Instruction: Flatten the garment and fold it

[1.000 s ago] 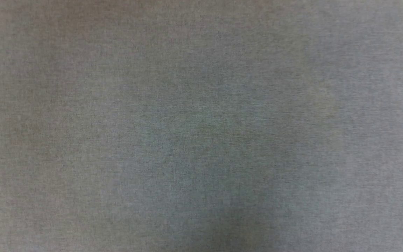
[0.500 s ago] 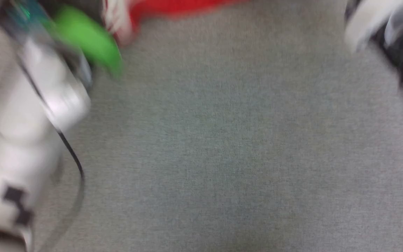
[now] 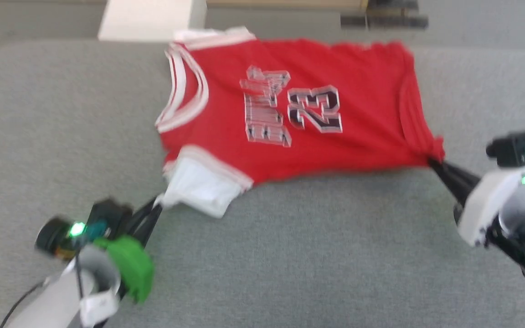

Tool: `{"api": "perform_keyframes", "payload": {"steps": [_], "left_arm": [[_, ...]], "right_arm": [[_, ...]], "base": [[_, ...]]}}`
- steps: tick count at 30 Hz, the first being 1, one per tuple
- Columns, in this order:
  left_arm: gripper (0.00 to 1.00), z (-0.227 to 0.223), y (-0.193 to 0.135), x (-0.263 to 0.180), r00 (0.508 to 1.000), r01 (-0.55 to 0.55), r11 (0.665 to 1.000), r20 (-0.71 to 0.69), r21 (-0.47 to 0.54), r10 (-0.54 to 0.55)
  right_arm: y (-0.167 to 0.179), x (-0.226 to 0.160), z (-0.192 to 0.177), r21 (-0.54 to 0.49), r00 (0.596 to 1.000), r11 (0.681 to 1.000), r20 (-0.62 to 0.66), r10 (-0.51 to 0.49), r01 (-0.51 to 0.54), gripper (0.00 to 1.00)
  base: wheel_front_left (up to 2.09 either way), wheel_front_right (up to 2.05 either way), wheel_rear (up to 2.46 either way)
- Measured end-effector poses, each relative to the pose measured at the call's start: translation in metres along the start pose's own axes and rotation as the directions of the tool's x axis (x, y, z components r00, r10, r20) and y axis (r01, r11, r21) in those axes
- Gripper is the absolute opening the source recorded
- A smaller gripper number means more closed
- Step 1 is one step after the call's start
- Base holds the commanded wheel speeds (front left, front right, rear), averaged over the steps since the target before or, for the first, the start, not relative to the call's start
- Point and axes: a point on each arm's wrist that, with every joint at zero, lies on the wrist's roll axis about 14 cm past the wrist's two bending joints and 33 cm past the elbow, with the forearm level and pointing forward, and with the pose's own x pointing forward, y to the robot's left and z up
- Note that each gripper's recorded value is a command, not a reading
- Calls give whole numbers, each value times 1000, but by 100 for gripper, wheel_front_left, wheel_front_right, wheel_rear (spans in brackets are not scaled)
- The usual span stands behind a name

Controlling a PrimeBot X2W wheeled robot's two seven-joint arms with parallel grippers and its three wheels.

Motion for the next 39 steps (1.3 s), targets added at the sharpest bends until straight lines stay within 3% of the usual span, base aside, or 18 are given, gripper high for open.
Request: {"api": "perform_keyframes", "payload": {"steps": [11,16,20,25,30,34,39], "left_arm": [[0,-28,-25,-94,989,-16,997,-150,-70,6],[0,-50,-60,-137,964,21,983,-259,-182,-68],[0,-59,-71,-149,948,41,976,-302,-212,-105],[0,-39,-66,-140,971,43,978,-221,-203,-89],[0,12,-50,-114,999,28,985,-24,-168,-32],[0,46,-39,-93,995,13,985,102,-170,4],[0,63,-18,-66,986,-29,986,155,-163,54]], "right_arm": [[11,-63,-26,55,997,998,-80,0,5,0],[23,-97,-77,164,959,986,-281,39,8,0],[27,-112,-93,213,937,977,-346,55,21,0],[37,-110,-75,249,955,968,-286,73,1,0],[40,-106,-55,283,972,959,-223,74,-8,0],[34,-101,-44,296,979,955,-199,50,11,0],[23,-87,-30,291,985,956,-174,7,44,0]], "base": [[0,0,0],[0,0,0],[0,0,0],[0,0,0],[0,0,0],[0,0,0],[0,0,0]]}}
